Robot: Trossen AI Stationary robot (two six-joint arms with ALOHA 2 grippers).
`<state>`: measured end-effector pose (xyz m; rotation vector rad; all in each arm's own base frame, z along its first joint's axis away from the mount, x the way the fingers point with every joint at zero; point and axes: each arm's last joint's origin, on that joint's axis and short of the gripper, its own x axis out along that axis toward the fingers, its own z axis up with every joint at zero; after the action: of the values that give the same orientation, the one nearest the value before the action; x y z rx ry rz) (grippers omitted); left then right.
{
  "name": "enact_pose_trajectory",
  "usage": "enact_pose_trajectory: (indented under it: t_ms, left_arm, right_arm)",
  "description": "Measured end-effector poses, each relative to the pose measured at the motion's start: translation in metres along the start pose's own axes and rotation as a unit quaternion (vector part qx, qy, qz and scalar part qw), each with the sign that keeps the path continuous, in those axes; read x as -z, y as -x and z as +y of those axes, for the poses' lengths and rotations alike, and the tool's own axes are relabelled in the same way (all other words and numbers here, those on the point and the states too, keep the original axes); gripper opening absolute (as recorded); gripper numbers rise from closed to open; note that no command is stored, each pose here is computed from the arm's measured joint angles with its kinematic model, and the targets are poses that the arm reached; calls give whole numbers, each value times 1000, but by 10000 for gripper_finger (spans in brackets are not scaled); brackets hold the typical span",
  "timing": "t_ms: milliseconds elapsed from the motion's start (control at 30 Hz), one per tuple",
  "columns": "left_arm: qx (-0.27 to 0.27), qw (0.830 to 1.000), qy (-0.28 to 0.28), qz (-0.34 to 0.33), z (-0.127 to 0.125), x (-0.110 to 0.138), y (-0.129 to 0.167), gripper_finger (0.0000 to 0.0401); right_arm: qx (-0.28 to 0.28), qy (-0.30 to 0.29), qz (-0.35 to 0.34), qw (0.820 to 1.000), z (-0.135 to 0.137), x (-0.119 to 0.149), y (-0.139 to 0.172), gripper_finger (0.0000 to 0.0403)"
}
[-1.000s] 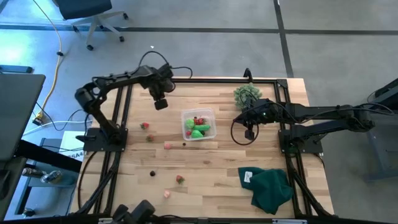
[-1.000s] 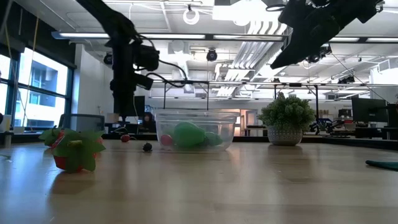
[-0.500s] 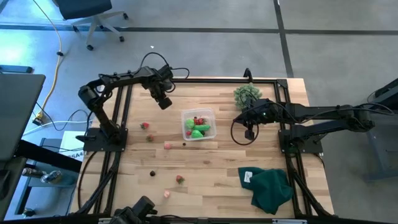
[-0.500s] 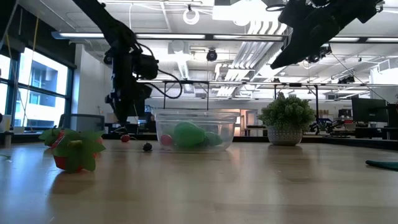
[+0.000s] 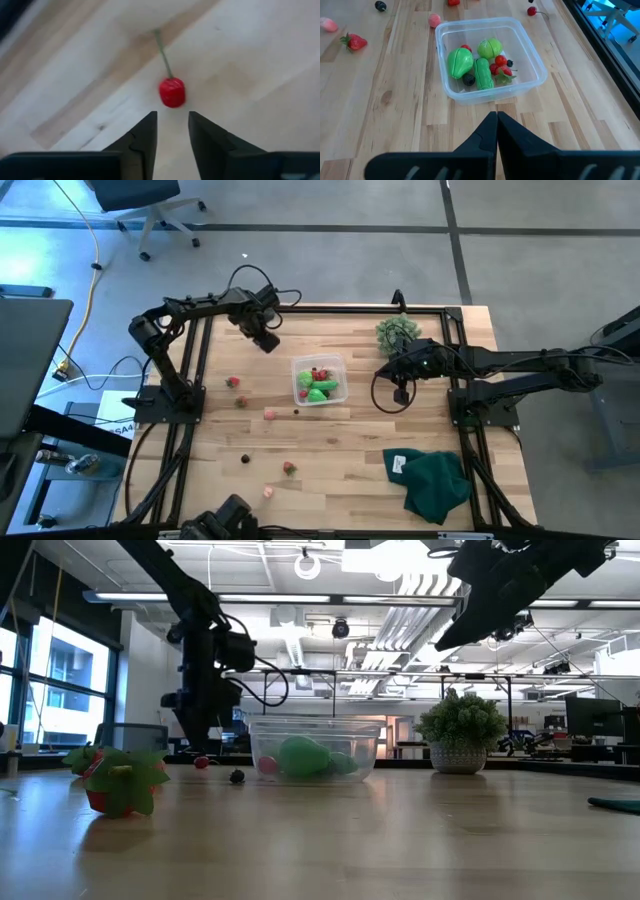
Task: Pick and placing Produce into tupperware
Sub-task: Put the red cherry into the transparent bin
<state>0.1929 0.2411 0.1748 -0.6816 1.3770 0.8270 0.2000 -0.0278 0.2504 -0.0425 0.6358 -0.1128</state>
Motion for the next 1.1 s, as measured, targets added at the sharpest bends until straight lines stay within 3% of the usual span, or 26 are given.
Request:
enact_pose_trajectory:
  t_ms: [133,533,733,967,1100]
  left_arm:
    - [-20,999,29,-7,1,-1,0,121]
    - [-16,1000,18,-11,1,-2,0,133]
    - [-10,996,75,-44,0,-8,0,134]
    - [-24,991,128,-32,1,-5,0,134]
    - [-29,990,133,-34,1,-6,0,134]
  right_arm:
    - [0,0,0,1000,0,0,0,2]
    - [0,0,0,1000,0,0,0,2]
    - [0,0,0,1000,0,0,0,2]
    - [0,0,0,1000,0,0,0,2]
    - [0,0,0,1000,0,0,0,2]
